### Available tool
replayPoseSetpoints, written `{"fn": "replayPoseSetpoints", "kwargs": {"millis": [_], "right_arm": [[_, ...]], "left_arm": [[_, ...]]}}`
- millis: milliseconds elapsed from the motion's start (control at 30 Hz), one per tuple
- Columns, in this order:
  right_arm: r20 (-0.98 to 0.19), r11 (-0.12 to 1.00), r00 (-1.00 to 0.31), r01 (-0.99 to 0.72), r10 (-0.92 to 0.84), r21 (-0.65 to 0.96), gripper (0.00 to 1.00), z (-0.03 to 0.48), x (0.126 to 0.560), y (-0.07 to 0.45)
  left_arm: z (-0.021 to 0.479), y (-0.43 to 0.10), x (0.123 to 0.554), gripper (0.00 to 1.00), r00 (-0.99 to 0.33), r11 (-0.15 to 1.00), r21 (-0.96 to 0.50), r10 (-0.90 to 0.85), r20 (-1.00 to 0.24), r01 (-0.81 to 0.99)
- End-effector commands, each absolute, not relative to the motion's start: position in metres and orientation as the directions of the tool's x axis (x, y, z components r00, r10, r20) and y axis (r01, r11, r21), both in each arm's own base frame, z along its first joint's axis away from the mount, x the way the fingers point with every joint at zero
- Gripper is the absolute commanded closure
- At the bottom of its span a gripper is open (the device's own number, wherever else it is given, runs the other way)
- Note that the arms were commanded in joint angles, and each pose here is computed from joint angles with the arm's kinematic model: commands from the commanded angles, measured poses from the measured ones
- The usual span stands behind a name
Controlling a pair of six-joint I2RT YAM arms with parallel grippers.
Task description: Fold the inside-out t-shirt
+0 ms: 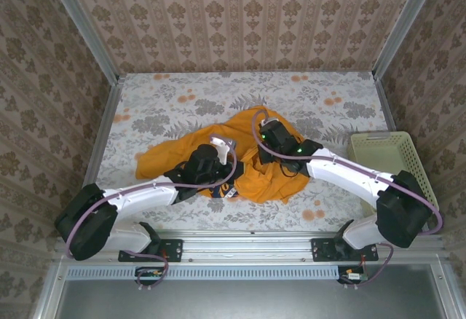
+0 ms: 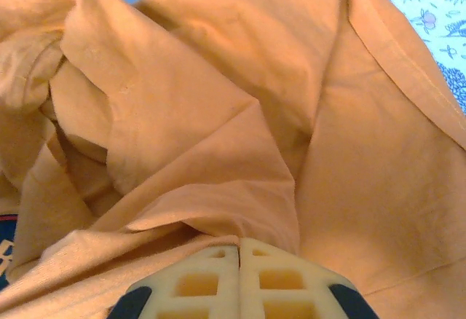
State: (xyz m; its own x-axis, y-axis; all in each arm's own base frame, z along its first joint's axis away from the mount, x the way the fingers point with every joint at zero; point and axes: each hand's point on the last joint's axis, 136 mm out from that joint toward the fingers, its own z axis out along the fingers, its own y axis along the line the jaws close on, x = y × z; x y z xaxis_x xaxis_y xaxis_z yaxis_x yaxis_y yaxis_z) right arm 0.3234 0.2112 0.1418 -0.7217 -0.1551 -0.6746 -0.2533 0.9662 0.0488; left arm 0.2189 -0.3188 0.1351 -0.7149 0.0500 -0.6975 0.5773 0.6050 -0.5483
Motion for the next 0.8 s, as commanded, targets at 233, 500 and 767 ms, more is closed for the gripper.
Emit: {"fn": "replayPoseSetpoints", "kwargs": {"millis": [233, 500, 767], "right_arm": [[-0.671, 0.905, -0.723, -0.38, -0.162, 0.19, 1.0, 0.157, 0.298, 0.218], [-0.681, 0.876, -0.714, -0.421, -0.16, 0.235, 1.0, 0.184, 0.284, 0.198], [-0.623, 0.831, -0.762, -0.455, -0.178, 0.32, 1.0, 0.184, 0.285, 0.21]], "left_arm": [[0.126, -0.301, 0.223, 0.97, -0.725, 0.671, -0.516, 0.046, -0.687, 0.532], [0.11, -0.292, 0.237, 0.89, -0.738, 0.761, -0.413, 0.126, -0.663, 0.501], [0.113, -0.292, 0.255, 0.67, -0.728, 0.814, -0.327, 0.162, -0.667, 0.48]]}}
